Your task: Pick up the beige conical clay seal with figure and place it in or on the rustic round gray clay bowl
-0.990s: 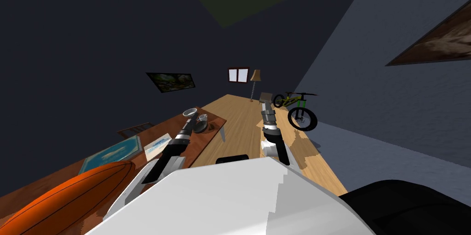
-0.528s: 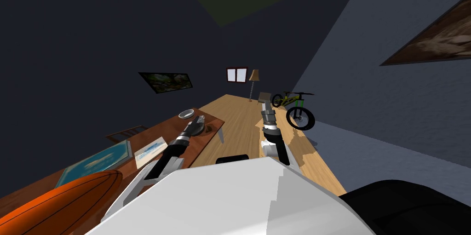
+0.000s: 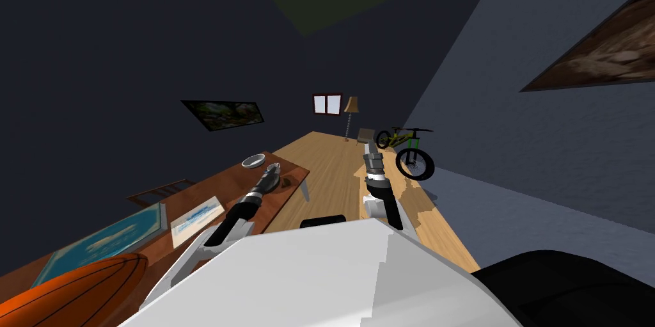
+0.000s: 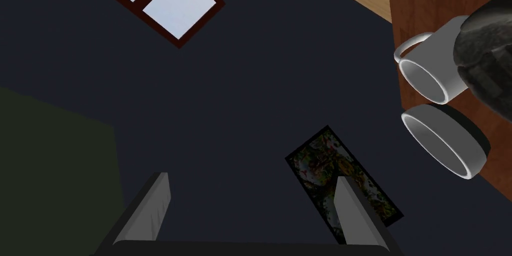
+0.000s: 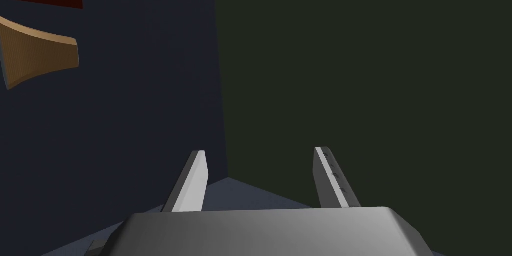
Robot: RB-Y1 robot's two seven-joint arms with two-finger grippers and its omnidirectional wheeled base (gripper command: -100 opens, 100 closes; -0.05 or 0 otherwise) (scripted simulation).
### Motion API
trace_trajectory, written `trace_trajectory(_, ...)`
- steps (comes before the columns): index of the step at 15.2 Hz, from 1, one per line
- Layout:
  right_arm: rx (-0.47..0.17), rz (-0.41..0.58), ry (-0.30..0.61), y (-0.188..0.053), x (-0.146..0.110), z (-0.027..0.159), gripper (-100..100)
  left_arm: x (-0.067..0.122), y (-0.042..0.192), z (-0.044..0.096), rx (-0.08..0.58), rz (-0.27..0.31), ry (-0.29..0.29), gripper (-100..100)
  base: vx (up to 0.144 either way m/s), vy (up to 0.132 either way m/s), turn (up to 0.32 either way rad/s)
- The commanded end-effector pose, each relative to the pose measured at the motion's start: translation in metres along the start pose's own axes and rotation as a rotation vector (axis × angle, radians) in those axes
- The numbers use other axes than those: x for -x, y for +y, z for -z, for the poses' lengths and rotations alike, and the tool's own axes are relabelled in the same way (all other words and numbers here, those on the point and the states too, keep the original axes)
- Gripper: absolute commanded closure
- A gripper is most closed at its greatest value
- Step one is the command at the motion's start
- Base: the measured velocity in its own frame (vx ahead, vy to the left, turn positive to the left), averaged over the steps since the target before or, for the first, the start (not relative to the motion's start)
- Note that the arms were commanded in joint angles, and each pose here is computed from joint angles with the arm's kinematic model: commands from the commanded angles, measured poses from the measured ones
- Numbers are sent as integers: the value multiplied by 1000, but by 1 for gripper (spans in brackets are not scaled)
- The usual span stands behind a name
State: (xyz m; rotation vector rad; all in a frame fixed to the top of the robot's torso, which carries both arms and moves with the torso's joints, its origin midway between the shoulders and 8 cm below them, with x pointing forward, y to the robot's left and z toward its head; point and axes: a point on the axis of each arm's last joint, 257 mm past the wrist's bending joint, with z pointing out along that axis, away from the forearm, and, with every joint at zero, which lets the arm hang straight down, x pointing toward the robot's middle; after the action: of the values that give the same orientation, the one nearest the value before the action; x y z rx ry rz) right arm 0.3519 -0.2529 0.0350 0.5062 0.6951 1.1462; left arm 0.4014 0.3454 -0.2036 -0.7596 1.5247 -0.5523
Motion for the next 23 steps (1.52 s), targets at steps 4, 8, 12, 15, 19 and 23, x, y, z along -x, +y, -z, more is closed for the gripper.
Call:
trace_trajectory(4,0,0,0,0,0,0,0,-10,38,1,125,-35,44,-100,53,-34,-49)
trace_trajectory(8,0,0,0,0,0,0,0,-16,60,5,197,-53,71,-100,36,-23,-34)
trace_trajectory(12,0,0,0,0,0,0,0,-23,82,10,269,-70,100,-100,50,-29,-37)
trace_trajectory(15,0,0,0,0,0,0,0,-28,102,16,333,-87,128,-100,57,-29,-40)
trace_trajectory(19,0,0,0,0,0,0,0,-39,137,30,447,-116,181,-100,61,-29,-59)
trace_trajectory(23,0,0,0,0,0,0,0,-45,156,40,514,-129,215,-100,59,-19,-34)
